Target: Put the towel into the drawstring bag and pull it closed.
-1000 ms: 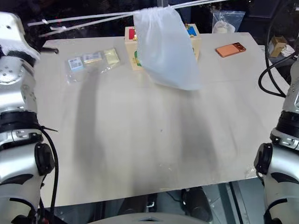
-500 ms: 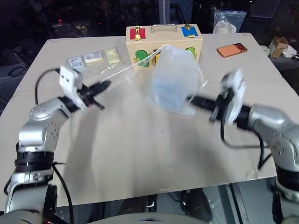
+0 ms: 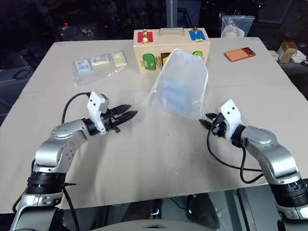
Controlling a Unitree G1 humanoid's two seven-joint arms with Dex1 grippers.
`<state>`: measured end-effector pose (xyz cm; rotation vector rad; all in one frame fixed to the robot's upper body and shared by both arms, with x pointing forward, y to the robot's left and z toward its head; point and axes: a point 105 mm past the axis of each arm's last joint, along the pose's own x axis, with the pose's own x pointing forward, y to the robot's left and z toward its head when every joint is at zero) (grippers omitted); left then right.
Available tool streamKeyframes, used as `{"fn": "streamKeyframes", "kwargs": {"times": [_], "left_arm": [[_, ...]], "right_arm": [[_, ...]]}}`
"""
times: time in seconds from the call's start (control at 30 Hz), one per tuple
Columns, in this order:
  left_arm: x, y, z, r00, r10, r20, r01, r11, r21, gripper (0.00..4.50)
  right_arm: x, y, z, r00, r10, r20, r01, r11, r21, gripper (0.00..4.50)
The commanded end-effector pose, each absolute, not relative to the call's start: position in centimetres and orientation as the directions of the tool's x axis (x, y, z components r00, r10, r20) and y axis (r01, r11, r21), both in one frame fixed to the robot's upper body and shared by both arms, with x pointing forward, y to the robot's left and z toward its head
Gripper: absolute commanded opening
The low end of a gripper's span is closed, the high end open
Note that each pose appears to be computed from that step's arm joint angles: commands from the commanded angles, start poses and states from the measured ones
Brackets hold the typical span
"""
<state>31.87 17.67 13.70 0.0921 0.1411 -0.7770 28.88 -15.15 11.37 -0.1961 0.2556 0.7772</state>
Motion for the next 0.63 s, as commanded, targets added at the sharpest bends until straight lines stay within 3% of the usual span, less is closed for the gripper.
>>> {"fn": "streamKeyframes", "kwargs": {"times": [0.03, 0.43, 0.63], "left_arm": [[30.7, 18.5, 15.2, 0.708, -0.694, -0.127, 0.703, 0.711, 0.03, 3.99], [29.4, 20.0, 17.2, 0.801, -0.598, -0.014, 0.598, 0.801, 0.005, 3.99], [30.0, 20.7, 18.4, 0.859, -0.507, 0.07, 0.507, 0.862, 0.02, 3.99]], "right_arm": [[27.1, -15.6, 13.9, 0.682, 0.703, -0.203, -0.729, 0.676, -0.107, 3.72], [25.4, -19.6, 16.7, 0.846, 0.529, -0.059, -0.529, 0.822, -0.211, 3.72], [25.2, -20.2, 17.4, 0.871, 0.492, 0.0, -0.478, 0.848, -0.23, 3.72]]}}
